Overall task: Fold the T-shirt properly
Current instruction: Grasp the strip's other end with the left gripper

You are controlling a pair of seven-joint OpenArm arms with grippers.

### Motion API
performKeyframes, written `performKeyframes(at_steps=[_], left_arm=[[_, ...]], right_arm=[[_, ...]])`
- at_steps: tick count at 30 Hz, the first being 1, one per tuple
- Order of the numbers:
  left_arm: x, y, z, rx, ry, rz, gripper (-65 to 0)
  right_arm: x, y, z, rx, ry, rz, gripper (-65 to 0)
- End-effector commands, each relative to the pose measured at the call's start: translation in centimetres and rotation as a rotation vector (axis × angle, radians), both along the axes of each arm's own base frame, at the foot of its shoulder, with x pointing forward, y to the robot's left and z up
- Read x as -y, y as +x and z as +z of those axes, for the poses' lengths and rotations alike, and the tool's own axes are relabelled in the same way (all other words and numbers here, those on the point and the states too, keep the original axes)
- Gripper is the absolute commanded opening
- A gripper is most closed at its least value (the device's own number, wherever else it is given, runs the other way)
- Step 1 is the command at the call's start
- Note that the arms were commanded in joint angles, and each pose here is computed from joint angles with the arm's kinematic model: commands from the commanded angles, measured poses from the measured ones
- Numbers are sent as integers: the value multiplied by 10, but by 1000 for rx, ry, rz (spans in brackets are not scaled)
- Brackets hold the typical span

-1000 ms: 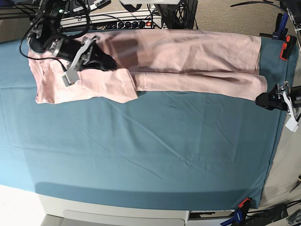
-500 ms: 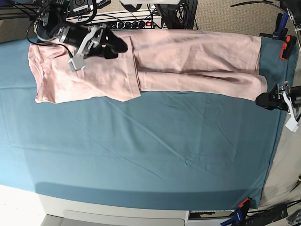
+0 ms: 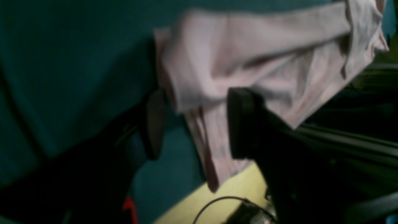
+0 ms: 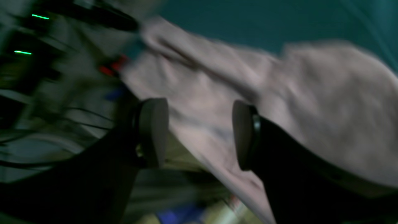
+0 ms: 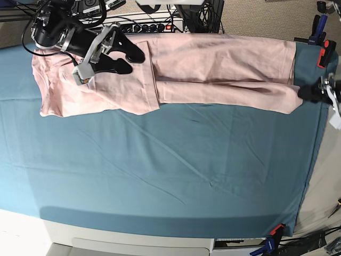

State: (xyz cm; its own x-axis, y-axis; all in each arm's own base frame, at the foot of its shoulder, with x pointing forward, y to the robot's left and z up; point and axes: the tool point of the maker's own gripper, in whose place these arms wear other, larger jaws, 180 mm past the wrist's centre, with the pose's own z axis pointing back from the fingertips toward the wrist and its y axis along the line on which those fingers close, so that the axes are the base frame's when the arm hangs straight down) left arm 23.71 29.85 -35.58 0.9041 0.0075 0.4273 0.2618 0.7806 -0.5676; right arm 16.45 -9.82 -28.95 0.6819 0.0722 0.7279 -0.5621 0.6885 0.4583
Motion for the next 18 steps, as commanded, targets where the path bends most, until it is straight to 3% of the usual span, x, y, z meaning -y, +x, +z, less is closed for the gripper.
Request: performKeyframes(at_steps=[1,5,18], left_arm=[[-7,5,12,34,11,1,-307],[-2,-6,2,3,-5,3,-304],[29,-5,-29,-18,-51,59,-304]], right_arm=[[2,4,6,30,-10,-4,-315],[14,10,-6,24,-113,-24,-315],[26,30,-6,69,-200,-60,-315]])
